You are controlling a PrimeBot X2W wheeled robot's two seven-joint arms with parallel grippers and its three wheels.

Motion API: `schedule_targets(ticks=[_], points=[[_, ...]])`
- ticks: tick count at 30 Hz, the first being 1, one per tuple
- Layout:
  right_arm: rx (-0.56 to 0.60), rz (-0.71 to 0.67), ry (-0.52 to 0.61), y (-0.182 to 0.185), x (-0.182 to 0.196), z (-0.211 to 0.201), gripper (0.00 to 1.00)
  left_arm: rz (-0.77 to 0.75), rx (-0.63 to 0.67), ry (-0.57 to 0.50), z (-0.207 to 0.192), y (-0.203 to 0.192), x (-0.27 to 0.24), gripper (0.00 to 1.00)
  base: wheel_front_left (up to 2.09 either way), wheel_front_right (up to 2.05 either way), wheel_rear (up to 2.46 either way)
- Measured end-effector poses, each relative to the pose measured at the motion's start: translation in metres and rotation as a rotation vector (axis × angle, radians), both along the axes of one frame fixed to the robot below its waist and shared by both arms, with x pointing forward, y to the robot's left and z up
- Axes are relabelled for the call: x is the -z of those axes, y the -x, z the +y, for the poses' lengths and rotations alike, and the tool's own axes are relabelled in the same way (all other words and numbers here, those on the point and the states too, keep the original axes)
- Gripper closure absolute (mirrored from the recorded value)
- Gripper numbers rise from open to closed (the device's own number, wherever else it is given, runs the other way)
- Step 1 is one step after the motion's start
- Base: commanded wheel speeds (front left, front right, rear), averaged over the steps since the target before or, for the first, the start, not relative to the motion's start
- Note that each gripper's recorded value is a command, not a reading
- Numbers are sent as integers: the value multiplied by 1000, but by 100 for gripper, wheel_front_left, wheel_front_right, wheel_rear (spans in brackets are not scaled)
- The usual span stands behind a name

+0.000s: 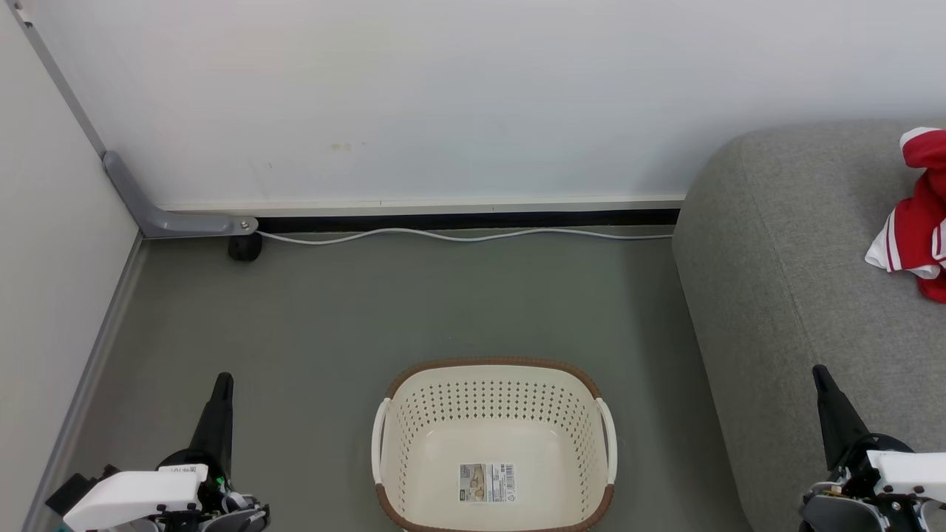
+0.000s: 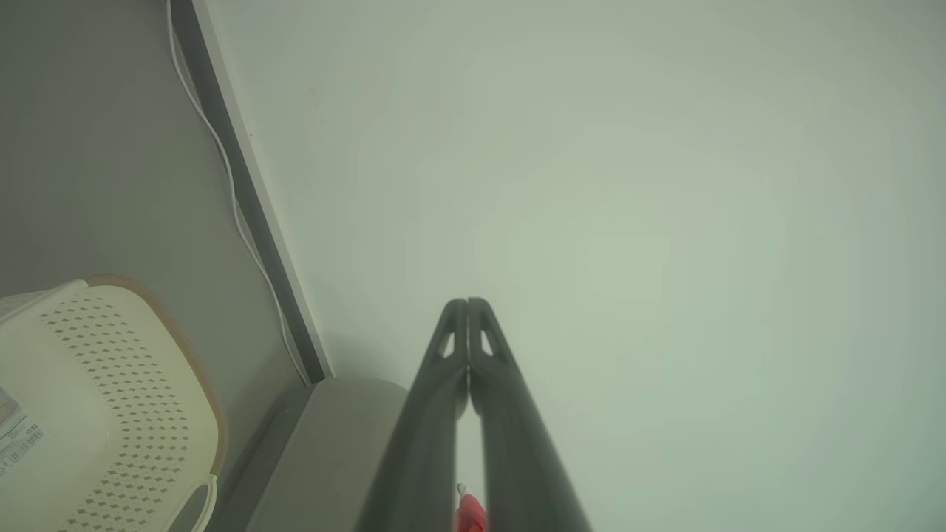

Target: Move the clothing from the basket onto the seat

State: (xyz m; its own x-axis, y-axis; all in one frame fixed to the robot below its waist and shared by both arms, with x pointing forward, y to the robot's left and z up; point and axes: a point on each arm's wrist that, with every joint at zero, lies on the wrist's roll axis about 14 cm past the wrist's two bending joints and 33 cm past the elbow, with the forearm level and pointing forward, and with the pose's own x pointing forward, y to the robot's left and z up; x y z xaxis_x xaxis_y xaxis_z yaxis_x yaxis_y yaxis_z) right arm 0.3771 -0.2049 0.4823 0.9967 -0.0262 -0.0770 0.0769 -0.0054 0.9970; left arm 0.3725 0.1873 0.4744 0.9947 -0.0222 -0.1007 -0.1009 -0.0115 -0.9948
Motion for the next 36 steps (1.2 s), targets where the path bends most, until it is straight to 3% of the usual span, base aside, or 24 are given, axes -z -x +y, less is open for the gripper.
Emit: schedule_targets(ticks=[36], points=[[0, 0, 0, 0, 0, 0, 100, 0, 0, 0, 0, 0, 0, 100, 0, 0, 0]])
